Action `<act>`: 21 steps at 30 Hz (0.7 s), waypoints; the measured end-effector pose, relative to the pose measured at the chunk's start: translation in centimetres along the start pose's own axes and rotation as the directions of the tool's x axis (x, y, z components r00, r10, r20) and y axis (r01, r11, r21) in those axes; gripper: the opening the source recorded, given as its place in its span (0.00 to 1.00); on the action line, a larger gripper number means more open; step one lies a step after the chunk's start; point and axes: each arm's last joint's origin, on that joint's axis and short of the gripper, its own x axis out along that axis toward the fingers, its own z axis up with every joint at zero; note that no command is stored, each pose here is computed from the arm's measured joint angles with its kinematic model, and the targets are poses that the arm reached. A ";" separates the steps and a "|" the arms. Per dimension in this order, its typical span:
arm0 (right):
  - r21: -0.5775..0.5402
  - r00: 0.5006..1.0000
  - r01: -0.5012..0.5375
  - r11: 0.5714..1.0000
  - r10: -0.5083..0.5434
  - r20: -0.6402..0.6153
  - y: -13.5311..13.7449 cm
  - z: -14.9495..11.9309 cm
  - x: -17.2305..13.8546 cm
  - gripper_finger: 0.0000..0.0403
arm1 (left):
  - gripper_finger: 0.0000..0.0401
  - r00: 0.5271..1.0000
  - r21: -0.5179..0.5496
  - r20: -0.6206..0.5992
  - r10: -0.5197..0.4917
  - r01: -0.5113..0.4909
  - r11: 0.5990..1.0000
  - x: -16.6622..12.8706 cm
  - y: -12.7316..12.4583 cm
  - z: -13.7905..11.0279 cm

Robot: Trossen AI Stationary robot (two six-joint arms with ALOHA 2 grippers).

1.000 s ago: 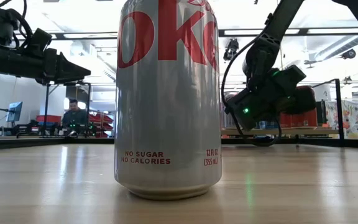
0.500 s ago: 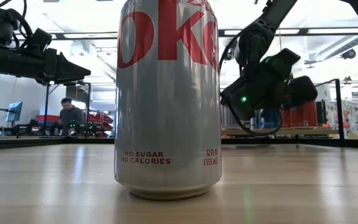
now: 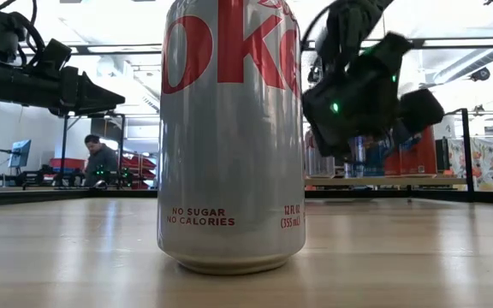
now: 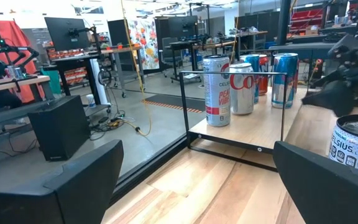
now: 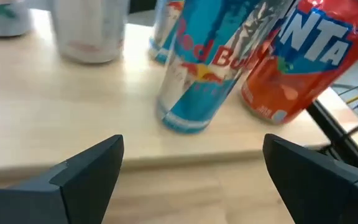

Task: Place canned beverage on shelf
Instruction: Put the red silver soda can on the shelf aligned with the other silver soda can

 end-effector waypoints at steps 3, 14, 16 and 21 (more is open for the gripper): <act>0.004 0.999 -0.028 1.000 0.028 -0.039 0.3 0.4 -1.9 0.92 | 0.99 1.000 0.000 0.000 0.000 0.000 1.000 0.0 0.0 0.0; 0.078 0.922 -0.189 0.979 0.204 -0.329 1.7 3.2 -9.4 0.92 | 0.99 1.000 0.000 0.000 0.000 0.000 1.000 0.0 0.0 0.0; 0.104 0.898 -0.195 0.975 0.221 -0.381 1.9 3.8 -10.2 0.92 | 0.99 1.000 0.000 0.000 0.000 0.000 1.000 0.0 0.0 0.0; 0.151 0.780 -0.164 0.975 0.222 -0.585 2.0 5.1 -11.8 0.92 | 0.99 1.000 0.000 0.000 0.001 -0.001 1.000 0.0 0.0 0.0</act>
